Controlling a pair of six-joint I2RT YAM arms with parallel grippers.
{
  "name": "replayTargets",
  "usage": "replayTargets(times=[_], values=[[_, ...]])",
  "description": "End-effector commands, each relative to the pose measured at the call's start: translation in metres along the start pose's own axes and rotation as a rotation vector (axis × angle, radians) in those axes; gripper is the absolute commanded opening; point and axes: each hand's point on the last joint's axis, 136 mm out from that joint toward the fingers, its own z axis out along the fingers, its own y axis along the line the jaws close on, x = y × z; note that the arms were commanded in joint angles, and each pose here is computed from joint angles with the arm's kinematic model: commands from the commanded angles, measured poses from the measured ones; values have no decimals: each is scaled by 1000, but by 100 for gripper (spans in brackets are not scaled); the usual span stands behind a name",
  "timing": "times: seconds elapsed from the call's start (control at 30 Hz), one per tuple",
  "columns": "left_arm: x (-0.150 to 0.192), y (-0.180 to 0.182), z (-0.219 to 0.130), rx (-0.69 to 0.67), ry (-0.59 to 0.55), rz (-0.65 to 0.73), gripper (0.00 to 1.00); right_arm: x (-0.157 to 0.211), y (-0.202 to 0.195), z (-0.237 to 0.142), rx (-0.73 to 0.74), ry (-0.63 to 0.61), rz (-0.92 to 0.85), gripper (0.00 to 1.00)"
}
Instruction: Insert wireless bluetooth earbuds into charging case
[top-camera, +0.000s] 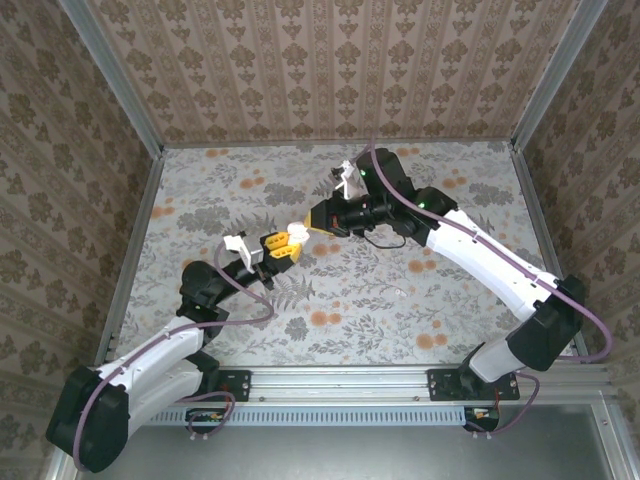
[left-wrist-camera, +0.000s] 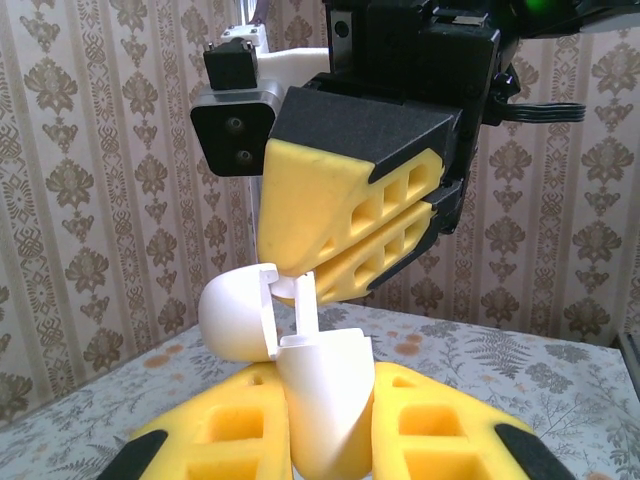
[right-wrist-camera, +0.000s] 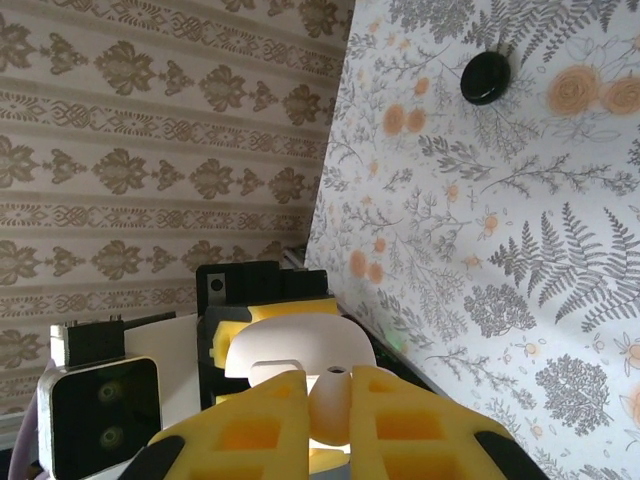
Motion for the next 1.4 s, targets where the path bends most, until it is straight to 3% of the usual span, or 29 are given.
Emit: replayTargets(times=[0.0, 0.17, 0.33, 0.5, 0.63, 0.87, 1.03, 1.37], values=[[-47, -26, 2, 118, -143, 102, 0, 34, 4, 9, -59, 149, 24, 12], [-47, -27, 2, 122, -144, 102, 0, 35, 1, 9, -50, 150, 25, 12], [-50, -26, 3, 120, -147, 104, 0, 40, -16, 9, 77, 140, -7, 13], [-51, -26, 4, 125, -149, 106, 0, 42, -20, 17, 75, 135, 11, 13], [-52, -27, 5, 128, -150, 106, 0, 38, -21, 16, 88, 106, -20, 27], [-50, -27, 4, 130, -146, 100, 0, 33, -13, 16, 58, 88, -29, 34], [-48, -27, 5, 127, -142, 95, 0, 28, -9, 13, 60, 60, -46, 32], [-44, -26, 7, 124, -135, 89, 0, 29, -10, 9, 100, 70, -85, 17]])
